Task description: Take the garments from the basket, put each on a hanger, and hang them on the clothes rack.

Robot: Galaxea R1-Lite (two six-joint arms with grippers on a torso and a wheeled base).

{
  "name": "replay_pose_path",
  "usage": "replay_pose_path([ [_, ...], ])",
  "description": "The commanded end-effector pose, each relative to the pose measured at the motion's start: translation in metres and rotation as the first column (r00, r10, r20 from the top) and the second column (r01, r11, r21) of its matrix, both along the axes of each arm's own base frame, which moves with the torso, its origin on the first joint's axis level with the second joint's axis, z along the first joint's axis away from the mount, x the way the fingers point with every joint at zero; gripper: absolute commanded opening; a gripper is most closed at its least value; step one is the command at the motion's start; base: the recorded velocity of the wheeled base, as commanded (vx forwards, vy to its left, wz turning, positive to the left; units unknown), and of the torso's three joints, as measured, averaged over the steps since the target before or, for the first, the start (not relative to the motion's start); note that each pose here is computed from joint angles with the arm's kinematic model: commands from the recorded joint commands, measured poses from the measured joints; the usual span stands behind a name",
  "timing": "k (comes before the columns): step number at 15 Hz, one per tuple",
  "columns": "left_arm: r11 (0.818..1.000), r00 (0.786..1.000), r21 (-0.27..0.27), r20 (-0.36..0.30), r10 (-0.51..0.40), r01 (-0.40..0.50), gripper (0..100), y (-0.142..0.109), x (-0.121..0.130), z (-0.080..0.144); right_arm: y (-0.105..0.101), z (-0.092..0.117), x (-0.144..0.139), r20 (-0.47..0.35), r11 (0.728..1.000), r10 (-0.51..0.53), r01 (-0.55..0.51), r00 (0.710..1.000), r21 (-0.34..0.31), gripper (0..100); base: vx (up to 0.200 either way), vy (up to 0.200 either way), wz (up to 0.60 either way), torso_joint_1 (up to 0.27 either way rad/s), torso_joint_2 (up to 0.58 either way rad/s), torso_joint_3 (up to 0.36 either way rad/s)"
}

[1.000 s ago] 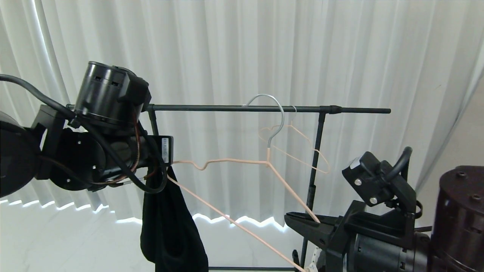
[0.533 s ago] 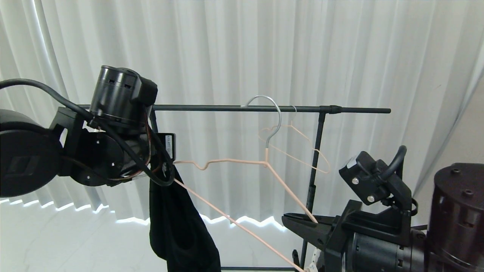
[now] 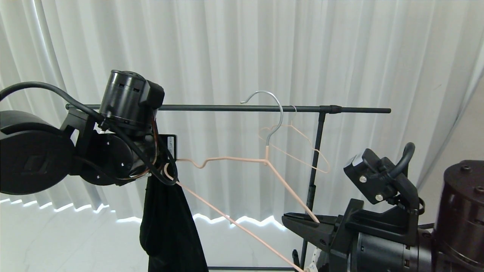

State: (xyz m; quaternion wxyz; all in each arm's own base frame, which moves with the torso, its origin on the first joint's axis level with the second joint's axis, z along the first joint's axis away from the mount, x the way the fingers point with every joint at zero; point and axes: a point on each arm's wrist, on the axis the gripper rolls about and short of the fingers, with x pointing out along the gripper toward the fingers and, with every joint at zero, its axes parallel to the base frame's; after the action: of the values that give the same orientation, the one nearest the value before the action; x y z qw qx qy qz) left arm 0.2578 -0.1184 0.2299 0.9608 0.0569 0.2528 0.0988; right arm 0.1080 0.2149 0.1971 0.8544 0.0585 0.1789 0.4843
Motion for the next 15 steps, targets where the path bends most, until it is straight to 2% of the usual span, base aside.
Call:
replay_pose_path([
  [1,1.0,1.0,-0.005,0.008,0.001,-0.001,0,0.0,0.0,0.002,-0.001,0.0,0.0,0.0,1.0,0.002,-0.002,1.0,0.0,0,0.0,0.0,0.0,0.0,0.0,0.0],
  [5,1.0,0.999,-0.023,0.032,-0.012,0.012,0,0.001,-0.004,0.009,-0.001,-0.005,0.009,-0.011,1.0,-0.004,0.004,1.0,-0.018,0,0.0,0.0,0.0,0.0,0.0,0.0],
  [12,0.998,0.998,-0.034,0.037,-0.043,0.044,0,-0.003,-0.008,0.011,0.013,0.007,0.026,0.006,0.999,-0.027,0.027,1.0,0.018,0,0.0,0.0,0.0,0.0,0.0,0.0],
  [15,0.999,0.999,-0.032,0.039,-0.035,0.036,0,-0.001,-0.008,0.011,0.006,0.008,0.021,0.002,1.0,0.003,-0.003,1.0,0.025,0,0.0,0.0,0.0,0.0,0.0,0.0],
])
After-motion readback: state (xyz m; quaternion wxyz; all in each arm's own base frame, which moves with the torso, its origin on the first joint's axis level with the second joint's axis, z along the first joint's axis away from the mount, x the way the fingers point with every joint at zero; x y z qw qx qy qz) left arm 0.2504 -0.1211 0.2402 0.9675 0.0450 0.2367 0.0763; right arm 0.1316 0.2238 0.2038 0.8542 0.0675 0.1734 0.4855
